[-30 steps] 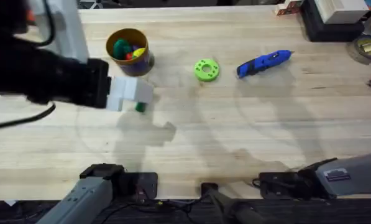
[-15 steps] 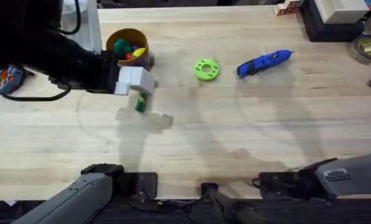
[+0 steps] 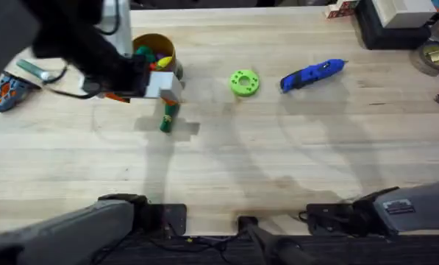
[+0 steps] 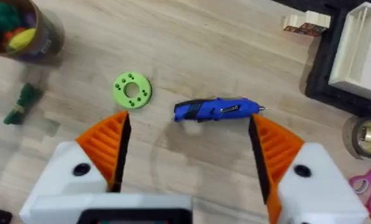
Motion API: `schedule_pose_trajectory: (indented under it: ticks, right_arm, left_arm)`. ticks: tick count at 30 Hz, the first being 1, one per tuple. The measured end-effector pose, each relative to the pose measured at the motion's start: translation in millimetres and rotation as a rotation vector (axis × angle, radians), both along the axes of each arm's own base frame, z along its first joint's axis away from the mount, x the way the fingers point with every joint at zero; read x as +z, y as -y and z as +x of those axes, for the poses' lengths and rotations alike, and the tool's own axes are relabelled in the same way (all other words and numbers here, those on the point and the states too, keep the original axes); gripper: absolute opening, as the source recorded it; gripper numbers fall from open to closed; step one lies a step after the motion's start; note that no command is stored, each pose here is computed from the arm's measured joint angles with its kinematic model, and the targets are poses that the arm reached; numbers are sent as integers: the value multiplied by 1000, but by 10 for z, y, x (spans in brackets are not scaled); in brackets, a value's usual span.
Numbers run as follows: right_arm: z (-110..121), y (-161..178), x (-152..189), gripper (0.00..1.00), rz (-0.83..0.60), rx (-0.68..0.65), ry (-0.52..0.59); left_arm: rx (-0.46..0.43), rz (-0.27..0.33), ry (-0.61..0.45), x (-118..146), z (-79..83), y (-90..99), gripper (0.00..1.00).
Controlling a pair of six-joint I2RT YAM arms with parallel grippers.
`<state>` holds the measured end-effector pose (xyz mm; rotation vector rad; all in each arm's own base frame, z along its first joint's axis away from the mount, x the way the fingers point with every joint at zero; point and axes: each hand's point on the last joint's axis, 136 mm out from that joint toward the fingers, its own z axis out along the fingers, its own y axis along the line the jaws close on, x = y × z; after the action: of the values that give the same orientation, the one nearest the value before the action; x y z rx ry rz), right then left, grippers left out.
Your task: Pick up the gripper from the table and insert it into the empty holder that is missing its gripper. Then pick up a screw, insert it into the mounting hole, and use the screwdriver to tighten it. Finally, clean up the table by picking up the vegetable and placing it into the bucket.
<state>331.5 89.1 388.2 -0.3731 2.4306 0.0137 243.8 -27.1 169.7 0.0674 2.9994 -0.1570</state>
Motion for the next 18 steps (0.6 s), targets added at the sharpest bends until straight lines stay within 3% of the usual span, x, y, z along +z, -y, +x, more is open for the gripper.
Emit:
schedule_pose_trajectory:
  ticks: [6, 11, 18]
  right_arm:
    - [0, 0, 0, 994, 0, 0, 0]
    - [0, 0, 0, 994, 0, 0, 0]
    - [0, 0, 0, 994, 0, 0, 0]
  left_arm:
    - [0, 44, -57, -224, 143, 0, 986]
    - [23, 67, 1, -296, 344, -36, 987]
    - [1, 88, -29, -672, 245, 18, 987]
